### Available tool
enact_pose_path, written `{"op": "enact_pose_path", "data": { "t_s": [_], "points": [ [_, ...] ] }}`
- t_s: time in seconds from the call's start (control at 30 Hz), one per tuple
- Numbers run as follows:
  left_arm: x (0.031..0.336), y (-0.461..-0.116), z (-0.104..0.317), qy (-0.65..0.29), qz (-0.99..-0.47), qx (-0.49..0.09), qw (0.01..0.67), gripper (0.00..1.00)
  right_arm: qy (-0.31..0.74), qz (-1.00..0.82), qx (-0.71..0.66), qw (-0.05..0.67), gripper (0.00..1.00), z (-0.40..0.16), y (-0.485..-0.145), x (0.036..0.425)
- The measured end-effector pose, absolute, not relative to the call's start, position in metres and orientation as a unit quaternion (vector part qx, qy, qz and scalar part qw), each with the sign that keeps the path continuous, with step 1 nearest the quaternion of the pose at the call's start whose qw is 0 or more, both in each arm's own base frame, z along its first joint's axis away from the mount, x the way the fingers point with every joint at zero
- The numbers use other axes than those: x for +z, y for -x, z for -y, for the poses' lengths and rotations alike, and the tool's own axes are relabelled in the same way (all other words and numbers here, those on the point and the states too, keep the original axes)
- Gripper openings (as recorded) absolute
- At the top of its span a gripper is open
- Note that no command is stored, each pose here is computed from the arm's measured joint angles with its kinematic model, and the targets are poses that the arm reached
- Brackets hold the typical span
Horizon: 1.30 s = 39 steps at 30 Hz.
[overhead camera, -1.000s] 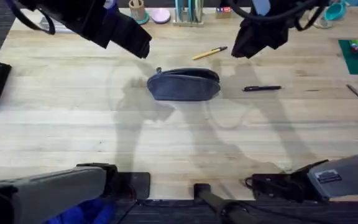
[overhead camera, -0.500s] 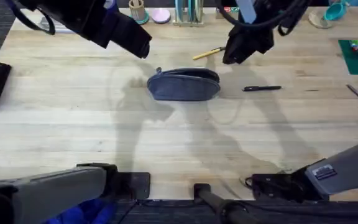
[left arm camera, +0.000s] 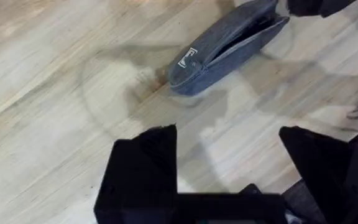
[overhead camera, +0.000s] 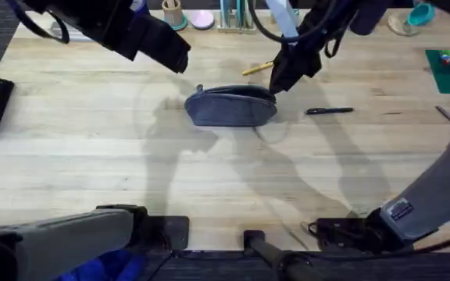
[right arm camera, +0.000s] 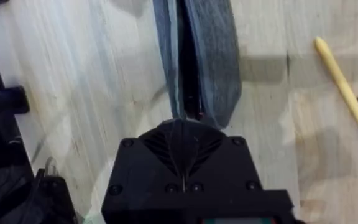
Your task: Unzip the bag, pick up the pens from the table one at a time and place them inside, then zip the bag closed.
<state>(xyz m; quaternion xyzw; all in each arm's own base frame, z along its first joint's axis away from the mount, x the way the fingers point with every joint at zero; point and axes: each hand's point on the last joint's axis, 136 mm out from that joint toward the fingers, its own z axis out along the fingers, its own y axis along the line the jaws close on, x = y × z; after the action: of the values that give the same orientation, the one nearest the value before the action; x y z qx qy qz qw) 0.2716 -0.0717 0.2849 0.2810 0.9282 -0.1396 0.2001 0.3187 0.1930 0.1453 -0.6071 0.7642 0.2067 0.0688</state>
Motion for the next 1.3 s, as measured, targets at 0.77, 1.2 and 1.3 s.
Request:
{"op": "enact_pose_path", "data": {
  "t_s": [0.77, 1.2, 1.3],
  "points": [
    [0.285, -0.272, 0.072, -0.281, -0.928, -0.14, 0.2, 0.995, 0.618, -0.755, 0.213, 0.059, 0.03, -0.212, -0.331, 0.111],
    [0.285, -0.272, 0.072, -0.281, -0.928, -0.14, 0.2, 0.995, 0.63, -0.743, 0.221, 0.029, 0.03, -0.229, -0.322, 0.086],
    [0.285, -0.272, 0.072, -0.281, -0.928, -0.14, 0.2, 0.995, 0.632, -0.742, 0.221, 0.028, 0.03, -0.231, -0.321, 0.086]
  ]
}}
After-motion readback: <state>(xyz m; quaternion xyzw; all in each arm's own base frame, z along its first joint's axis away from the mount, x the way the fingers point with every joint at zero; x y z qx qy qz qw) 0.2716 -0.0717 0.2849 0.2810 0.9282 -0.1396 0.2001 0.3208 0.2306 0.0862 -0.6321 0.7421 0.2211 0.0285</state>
